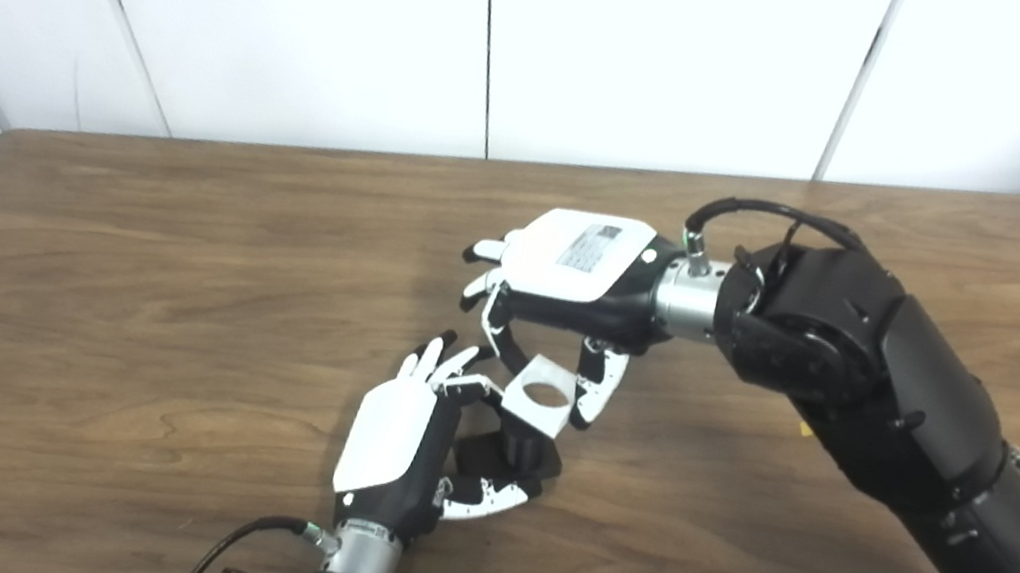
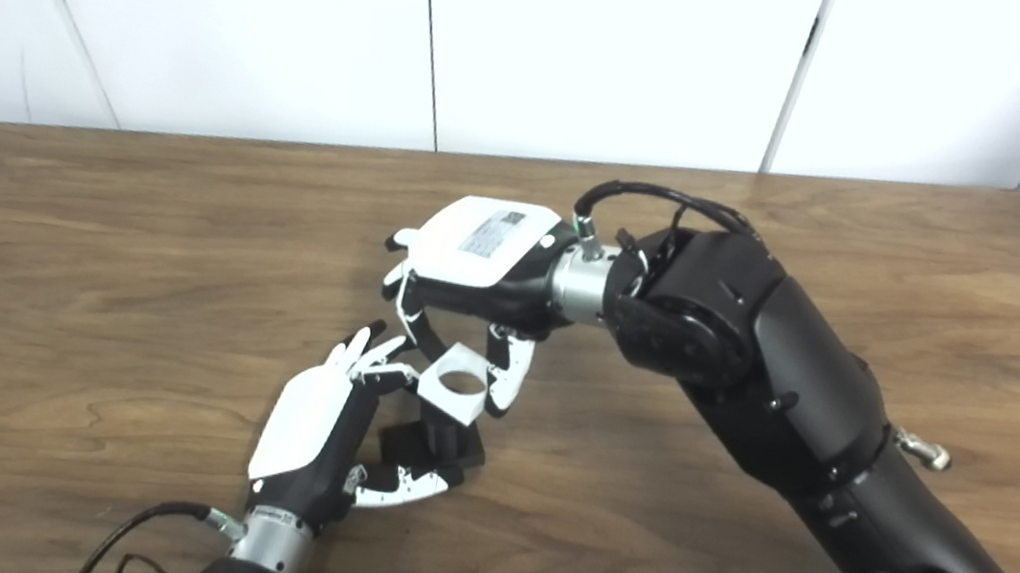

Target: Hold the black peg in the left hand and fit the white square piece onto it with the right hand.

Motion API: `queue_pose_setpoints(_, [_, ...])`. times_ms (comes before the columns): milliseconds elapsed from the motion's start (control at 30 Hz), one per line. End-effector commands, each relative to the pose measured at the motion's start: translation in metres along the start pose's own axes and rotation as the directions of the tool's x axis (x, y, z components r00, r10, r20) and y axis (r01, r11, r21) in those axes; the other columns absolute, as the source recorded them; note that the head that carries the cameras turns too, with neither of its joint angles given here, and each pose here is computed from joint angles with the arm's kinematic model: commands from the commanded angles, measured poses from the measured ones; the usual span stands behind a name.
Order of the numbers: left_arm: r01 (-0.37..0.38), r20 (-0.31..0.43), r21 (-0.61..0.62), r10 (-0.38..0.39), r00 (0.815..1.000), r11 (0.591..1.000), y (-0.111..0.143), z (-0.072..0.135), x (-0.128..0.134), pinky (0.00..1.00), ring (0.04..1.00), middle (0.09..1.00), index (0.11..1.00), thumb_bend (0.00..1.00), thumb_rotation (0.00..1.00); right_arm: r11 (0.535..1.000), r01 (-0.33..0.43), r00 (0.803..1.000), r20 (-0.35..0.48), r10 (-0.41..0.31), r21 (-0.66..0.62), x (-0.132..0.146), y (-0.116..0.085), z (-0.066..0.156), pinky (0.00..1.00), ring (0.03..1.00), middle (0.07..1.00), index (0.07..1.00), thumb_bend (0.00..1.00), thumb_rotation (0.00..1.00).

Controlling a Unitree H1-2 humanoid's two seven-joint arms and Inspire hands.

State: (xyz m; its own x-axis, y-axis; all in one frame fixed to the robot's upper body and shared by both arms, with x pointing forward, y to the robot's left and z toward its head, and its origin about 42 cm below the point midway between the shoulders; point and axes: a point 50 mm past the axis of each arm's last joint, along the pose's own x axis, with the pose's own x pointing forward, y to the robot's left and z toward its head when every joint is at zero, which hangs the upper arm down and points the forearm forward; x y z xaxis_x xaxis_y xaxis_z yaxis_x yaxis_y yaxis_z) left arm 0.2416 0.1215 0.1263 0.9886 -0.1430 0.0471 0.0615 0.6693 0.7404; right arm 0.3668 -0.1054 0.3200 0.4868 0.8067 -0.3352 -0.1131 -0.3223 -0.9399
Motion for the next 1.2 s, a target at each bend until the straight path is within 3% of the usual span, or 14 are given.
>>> queue_pose_setpoints(0, [0.02, -0.041, 0.027, -0.019, 0.999, 0.999, -0.003, -0.007, -0.001, 1.0, 1.0, 0.897, 0.485, 0.52, 0.07, 0.997, 0.058, 0.998, 0.018, -0.058, -0.043, -0.003, -0.015, -0.001, 0.94, 0.985, 0.87, 0.488, 0.52, 0.14])
queue_pose_setpoints(467, [0.01, -0.027, 0.017, -0.009, 1.0, 1.0, -0.005, 0.0, 0.005, 1.0, 1.0, 0.897, 0.485, 0.52, 0.06, 0.999, 0.031, 0.999, 0.015, -0.03, -0.024, 0.0, 0.003, -0.004, 0.94, 0.986, 0.875, 0.488, 0.52, 0.13])
queue_pose_setpoints(1167, [-0.004, -0.02, 0.012, 0.004, 1.0, 1.0, -0.008, 0.003, 0.012, 1.0, 1.0, 0.9, 0.484, 0.52, 0.06, 1.0, 0.023, 1.0, 0.013, -0.022, -0.016, 0.006, 0.014, -0.005, 0.96, 0.992, 0.886, 0.489, 0.52, 0.14])
